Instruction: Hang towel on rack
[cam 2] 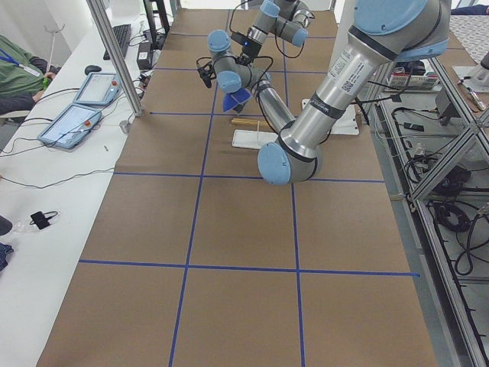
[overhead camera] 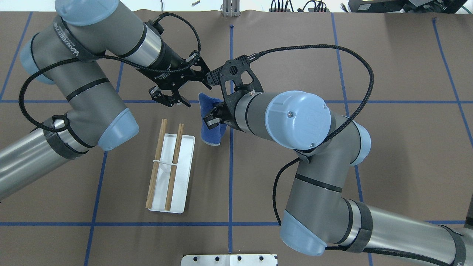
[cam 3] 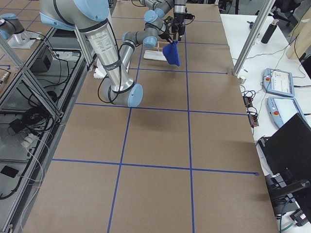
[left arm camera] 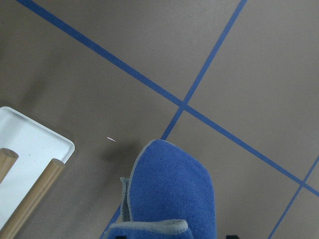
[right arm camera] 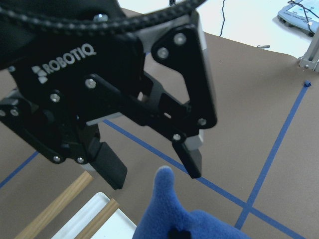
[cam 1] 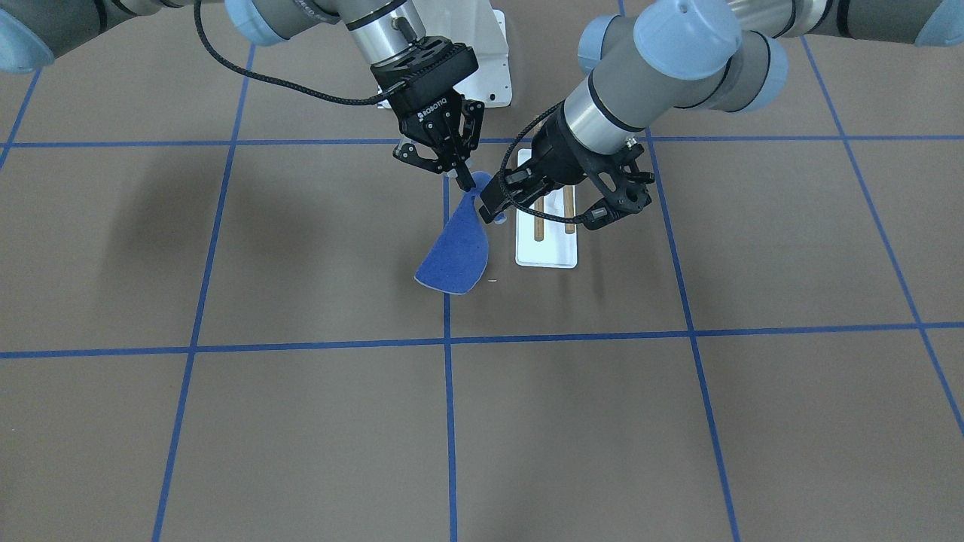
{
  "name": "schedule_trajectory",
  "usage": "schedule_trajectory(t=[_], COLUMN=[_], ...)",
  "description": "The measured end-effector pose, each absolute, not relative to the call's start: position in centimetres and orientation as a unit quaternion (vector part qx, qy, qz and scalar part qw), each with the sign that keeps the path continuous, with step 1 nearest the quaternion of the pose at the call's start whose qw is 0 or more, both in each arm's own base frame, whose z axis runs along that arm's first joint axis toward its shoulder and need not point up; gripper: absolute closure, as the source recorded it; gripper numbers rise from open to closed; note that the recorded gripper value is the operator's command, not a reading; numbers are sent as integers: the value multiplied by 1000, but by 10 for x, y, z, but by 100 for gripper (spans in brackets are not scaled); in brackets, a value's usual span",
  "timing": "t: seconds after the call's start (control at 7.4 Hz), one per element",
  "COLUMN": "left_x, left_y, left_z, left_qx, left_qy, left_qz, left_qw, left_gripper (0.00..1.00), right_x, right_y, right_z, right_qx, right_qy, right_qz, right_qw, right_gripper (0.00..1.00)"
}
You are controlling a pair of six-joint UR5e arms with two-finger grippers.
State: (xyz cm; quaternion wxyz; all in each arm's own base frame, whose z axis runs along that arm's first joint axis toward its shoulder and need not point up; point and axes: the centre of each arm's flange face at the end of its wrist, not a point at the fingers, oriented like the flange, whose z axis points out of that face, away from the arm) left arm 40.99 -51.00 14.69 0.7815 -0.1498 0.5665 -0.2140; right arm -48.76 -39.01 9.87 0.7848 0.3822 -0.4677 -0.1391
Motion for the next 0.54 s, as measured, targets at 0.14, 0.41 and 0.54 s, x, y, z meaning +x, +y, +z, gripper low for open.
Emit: schedule_trajectory(t=[0.14,0.41,0.54], left_x=[412,416,417], left_y=[-508,-505,-505], left_z=[147,148,148], left_qx=[-151,-152,-152], left_qy=[566,566,566], left_qz=[-213,-210,-209], left_qw=[782,783,783], left_gripper=[43,71,100], right_x=[-487,-487,-487], right_y=[-390,-389,-390], right_z=[97,96,96], right_qx=[383,384,385], right_qy=[-468,-469,-469], right_qz=[-139,-139,-139], right_qw=[784,783,783], right_gripper=[100,100,100])
